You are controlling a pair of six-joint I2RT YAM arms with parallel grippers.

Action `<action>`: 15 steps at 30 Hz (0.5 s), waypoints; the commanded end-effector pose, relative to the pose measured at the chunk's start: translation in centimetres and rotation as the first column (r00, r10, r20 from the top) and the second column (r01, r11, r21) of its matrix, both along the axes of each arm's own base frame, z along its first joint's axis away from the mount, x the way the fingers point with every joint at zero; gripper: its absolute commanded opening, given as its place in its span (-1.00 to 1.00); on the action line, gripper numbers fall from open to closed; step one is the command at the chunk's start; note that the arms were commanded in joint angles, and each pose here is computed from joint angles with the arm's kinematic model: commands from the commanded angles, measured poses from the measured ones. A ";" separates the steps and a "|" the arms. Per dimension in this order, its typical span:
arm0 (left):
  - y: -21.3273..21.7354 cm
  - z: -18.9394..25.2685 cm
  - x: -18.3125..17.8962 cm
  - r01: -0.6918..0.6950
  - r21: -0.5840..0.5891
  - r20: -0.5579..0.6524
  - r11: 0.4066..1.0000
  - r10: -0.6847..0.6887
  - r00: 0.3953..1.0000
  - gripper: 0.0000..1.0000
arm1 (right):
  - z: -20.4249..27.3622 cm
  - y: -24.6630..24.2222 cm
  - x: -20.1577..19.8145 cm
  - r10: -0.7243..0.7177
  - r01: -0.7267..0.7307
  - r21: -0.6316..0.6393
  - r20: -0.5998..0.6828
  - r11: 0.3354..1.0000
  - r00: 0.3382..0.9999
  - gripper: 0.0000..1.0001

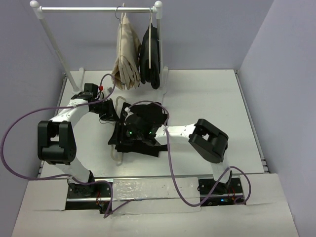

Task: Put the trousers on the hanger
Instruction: Place the hanger at the clothesline.

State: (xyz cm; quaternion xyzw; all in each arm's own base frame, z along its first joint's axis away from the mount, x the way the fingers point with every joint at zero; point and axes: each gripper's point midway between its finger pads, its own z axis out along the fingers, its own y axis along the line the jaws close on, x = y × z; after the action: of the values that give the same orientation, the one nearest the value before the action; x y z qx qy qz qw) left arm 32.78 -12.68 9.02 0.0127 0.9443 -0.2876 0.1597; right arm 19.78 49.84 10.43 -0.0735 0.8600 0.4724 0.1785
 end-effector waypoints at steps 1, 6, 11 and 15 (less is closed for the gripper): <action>-0.1 2.5 1.1 -0.017 -0.016 0.085 1.000 0.019 0.996 -1.00 | 4.8 2.3 2.9 -0.083 0.078 0.112 0.039 0.991 0.996 0.26; 0.0 2.5 1.2 -0.027 -0.010 0.089 1.000 0.028 0.996 -1.00 | 2.1 2.9 3.7 -0.109 0.111 0.078 -0.023 0.991 0.994 0.22; 0.1 2.9 1.4 -0.028 -0.007 0.100 1.000 0.029 0.995 -1.00 | 0.3 3.3 3.9 -0.105 0.108 0.047 -0.071 0.993 0.992 0.08; 0.2 2.8 1.3 -0.031 0.000 0.104 1.000 0.031 0.994 -1.00 | -0.6 2.7 4.6 -0.139 0.142 0.023 -0.095 0.990 0.986 0.05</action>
State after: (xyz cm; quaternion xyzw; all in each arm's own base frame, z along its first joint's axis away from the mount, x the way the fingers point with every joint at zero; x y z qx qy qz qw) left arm 33.05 -12.40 9.21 0.0097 0.9452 -0.2795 0.1684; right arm 22.82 52.05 8.08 -0.0089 0.8732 0.4603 0.1598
